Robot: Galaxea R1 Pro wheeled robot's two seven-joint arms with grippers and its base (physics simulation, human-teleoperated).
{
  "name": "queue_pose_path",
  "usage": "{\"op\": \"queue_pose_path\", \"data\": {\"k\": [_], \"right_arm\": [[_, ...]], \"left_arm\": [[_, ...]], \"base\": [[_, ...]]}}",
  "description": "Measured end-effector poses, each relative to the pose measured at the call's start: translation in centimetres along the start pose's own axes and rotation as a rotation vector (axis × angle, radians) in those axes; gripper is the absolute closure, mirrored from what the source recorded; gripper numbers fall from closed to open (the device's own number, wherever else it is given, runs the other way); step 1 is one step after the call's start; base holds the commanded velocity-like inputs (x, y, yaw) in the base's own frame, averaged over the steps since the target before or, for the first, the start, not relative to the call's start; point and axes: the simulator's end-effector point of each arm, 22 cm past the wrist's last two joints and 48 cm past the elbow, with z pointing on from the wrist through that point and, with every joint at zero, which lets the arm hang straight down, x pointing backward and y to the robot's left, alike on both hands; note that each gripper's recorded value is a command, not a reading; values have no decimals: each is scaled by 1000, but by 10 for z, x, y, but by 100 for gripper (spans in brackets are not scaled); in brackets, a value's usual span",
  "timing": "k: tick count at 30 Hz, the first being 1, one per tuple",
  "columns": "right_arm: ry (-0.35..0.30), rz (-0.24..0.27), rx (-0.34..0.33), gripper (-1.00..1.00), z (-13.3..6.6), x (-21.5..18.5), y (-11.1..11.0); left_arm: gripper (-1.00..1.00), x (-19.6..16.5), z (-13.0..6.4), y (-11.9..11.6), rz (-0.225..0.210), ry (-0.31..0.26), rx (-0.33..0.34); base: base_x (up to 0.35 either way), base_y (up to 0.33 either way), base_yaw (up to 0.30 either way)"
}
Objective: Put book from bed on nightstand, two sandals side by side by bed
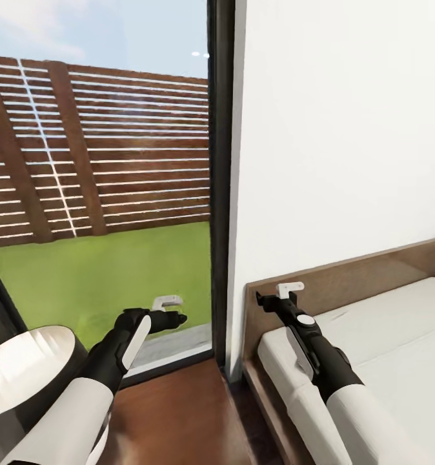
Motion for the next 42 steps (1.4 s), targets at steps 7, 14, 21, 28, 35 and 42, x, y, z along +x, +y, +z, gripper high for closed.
{"op": "queue_pose_path", "data": {"k": [7, 14, 21, 28, 35, 42], "right_arm": [[0, 1, 1, -100, 0, 0, 0], [0, 3, 3, -100, 0, 0, -2], [5, 2, 13, -100, -1, -1, -7], [22, -16, 50, -100, -6, -9, -37], [40, 101, 162, -100, -30, -58, -111], [25, 207, 260, -100, -29, -178, -180]], "left_arm": [[-100, 0, 0, 1, -1, 1, -2], [-100, -1, 0, -1, 1, -2, 4], [-100, -2, -1, -1, -1, -3, 2], [-100, -10, -9, -1, 0, -3, -3], [-100, -16, -17, 4, 3, -2, -15], [-100, -23, -24, 0, 12, -4, -14]], "base": [[6, -1, -8], [98, -52, -105], [8, -5, -91], [0, 0, -5], [0, 0, 0], [0, 0, 0]]}}
